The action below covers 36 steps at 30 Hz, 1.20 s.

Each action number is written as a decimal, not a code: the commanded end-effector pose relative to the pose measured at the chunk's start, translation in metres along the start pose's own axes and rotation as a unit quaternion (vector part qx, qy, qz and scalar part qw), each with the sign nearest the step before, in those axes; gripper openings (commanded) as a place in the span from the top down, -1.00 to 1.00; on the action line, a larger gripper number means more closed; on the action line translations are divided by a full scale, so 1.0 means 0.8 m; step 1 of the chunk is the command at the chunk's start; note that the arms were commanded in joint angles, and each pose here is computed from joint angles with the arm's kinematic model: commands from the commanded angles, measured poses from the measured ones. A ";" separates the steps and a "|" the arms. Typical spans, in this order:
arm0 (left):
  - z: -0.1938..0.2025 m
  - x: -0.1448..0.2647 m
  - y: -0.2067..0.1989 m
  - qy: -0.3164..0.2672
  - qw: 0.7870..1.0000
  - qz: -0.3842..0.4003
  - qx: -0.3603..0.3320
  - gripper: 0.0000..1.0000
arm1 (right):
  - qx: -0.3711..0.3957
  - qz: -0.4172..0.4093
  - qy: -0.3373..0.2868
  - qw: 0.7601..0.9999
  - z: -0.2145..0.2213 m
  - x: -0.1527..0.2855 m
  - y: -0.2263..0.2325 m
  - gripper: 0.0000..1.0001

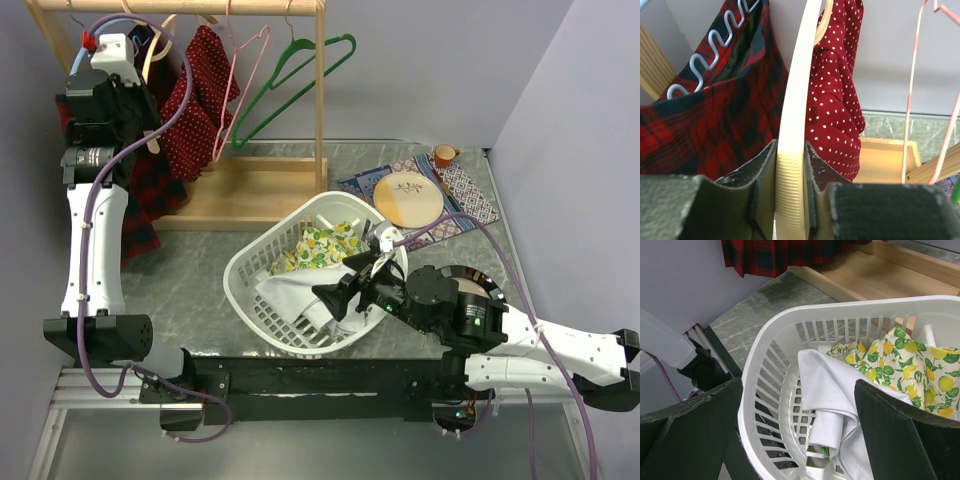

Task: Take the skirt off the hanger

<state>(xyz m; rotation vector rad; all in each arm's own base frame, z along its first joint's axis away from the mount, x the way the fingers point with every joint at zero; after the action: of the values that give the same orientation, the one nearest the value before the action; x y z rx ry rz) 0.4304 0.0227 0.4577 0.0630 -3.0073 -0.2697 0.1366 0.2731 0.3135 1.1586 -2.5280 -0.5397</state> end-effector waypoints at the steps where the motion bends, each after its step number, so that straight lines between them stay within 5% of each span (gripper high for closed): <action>1: -0.083 0.025 0.006 -0.102 0.995 0.001 0.022 0.98 | -0.012 -0.014 -0.044 0.999 -0.042 0.010 0.014 -0.99; 10: -0.133 0.050 0.011 -0.158 0.987 0.001 0.015 0.98 | -0.025 -0.022 -0.062 0.998 -0.053 0.023 0.013 -0.99; 36: -0.155 0.047 0.012 -0.232 0.972 -0.004 -0.040 0.98 | -0.033 -0.020 -0.074 0.997 -0.060 0.028 0.012 -0.99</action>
<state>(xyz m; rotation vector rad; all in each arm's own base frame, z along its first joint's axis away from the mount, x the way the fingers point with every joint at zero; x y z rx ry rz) 0.4267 0.0221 0.4911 0.0538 -3.1234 -0.3426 0.1333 0.2549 0.3367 1.1798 -2.5569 -0.6462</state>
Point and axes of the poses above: each gripper's point midway between its finger pads, its own x axis back along the fingers, its own y axis along the line the jaws close on, z = x × y, the point moved 1 cm from there along x, back along the fingers, and after that the axes turned 13 degrees about -x, right-handed, at the moved point
